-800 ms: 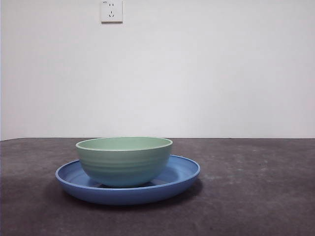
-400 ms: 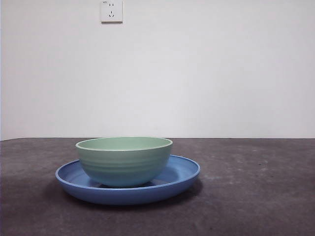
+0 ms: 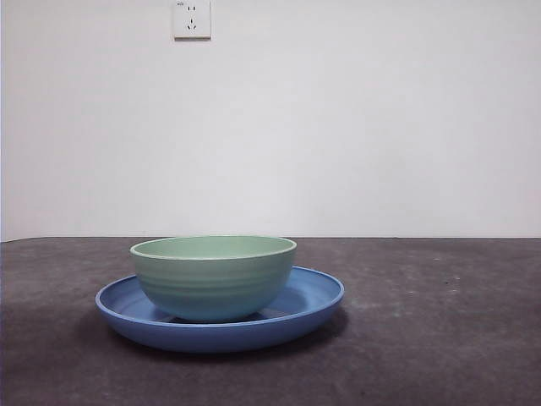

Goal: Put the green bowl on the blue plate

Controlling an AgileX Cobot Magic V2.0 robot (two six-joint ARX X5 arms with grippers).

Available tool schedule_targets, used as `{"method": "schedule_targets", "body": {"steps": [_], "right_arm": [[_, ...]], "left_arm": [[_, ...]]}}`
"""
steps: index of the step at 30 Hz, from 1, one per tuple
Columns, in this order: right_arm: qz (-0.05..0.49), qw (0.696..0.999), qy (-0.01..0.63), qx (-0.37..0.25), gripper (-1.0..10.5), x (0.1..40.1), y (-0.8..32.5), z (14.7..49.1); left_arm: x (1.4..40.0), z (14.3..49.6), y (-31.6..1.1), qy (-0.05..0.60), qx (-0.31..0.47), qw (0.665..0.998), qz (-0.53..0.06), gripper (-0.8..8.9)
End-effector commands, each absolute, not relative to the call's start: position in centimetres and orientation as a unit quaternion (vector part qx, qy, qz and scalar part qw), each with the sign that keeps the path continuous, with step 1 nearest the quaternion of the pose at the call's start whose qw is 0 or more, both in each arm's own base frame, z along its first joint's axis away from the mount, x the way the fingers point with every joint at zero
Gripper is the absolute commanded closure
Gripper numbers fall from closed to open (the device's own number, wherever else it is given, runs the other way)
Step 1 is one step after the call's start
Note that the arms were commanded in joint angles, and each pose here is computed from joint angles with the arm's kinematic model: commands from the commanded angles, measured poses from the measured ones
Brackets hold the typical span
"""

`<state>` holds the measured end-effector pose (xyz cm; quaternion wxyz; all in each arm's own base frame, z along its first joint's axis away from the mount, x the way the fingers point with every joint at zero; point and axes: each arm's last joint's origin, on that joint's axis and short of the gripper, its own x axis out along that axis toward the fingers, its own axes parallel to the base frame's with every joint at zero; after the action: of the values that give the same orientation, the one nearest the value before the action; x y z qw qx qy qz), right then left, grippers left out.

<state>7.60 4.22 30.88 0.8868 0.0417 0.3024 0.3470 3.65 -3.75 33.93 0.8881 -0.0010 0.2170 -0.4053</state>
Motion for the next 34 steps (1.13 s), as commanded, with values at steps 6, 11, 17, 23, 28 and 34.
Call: {"method": "schedule_targets", "body": {"steps": [6, 11, 17, 23, 28, 34], "right_arm": [[0.35, 0.888, 0.296, 0.044, 9.2, 7.6, 4.3, 31.1], [0.35, 0.888, 0.296, 0.044, 9.2, 7.6, 4.3, 31.1], [0.35, 0.888, 0.296, 0.044, 9.2, 7.6, 4.3, 31.1], [0.35, 0.888, 0.296, 0.044, 9.2, 7.6, 4.3, 31.1], [0.35, 0.888, 0.296, 0.044, 9.2, 7.6, 4.3, 31.1], [0.35, 0.888, 0.296, 0.044, 9.2, 7.6, 4.3, 31.1]], "left_arm": [[3.6, 34.2, -3.7, 0.21, -0.001, 0.888, -0.409, 7.95], [3.6, 34.2, -3.7, 0.211, -0.002, 0.89, -0.404, 7.95], [4.2, 33.8, -3.2, 0.2, 0.026, 0.915, -0.348, 7.95], [6.0, 30.8, -2.5, 0.197, 0.087, 0.948, -0.235, 7.95], [7.8, 27.1, -1.5, 0.148, 0.069, 0.976, -0.144, 7.95], [9.3, 22.2, -0.5, 0.101, 0.053, 0.991, -0.072, 7.95]]}}
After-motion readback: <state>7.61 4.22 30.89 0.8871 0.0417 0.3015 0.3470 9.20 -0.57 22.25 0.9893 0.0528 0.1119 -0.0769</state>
